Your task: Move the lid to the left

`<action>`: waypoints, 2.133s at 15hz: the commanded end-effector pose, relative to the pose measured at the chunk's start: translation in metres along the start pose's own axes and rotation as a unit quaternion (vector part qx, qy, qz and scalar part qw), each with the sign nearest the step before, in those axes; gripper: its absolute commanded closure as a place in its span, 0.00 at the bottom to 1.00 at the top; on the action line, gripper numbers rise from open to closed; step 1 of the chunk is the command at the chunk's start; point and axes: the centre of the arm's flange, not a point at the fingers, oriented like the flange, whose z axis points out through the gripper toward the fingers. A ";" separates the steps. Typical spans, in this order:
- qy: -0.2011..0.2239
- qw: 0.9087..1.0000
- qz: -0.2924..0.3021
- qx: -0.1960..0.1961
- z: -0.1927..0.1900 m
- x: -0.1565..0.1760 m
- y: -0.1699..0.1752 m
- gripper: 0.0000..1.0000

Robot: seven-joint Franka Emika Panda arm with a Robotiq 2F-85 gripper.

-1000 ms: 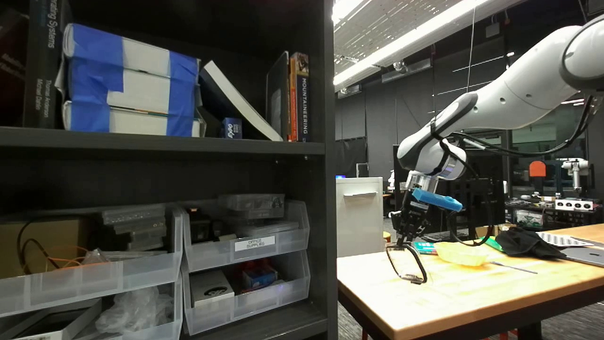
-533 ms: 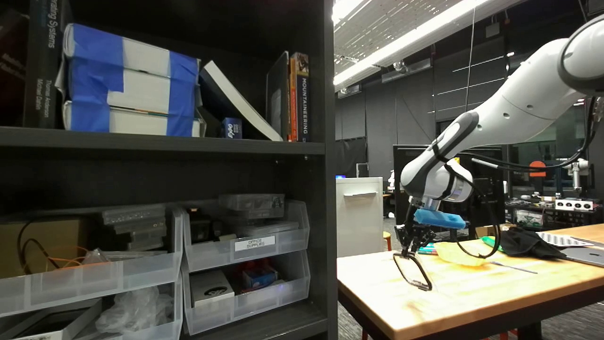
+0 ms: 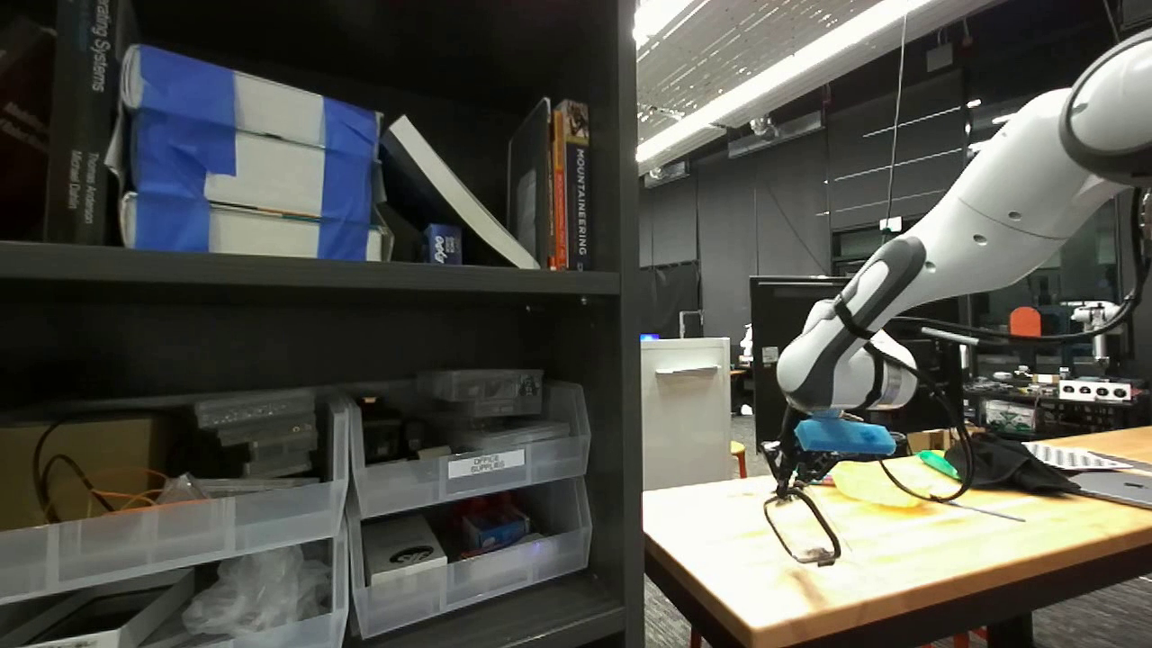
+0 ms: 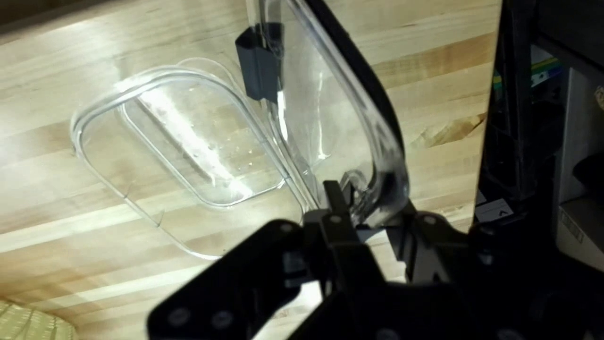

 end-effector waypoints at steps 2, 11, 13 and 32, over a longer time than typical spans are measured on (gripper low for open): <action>0.057 0.998 0.016 -0.032 0.008 -0.007 0.001 0.94; 0.061 0.996 0.017 -0.056 0.021 -0.022 -0.010 0.94; 0.059 0.995 -0.004 -0.075 0.029 -0.034 -0.024 0.94; -0.105 0.987 -0.069 -0.097 0.075 -0.076 -0.094 0.65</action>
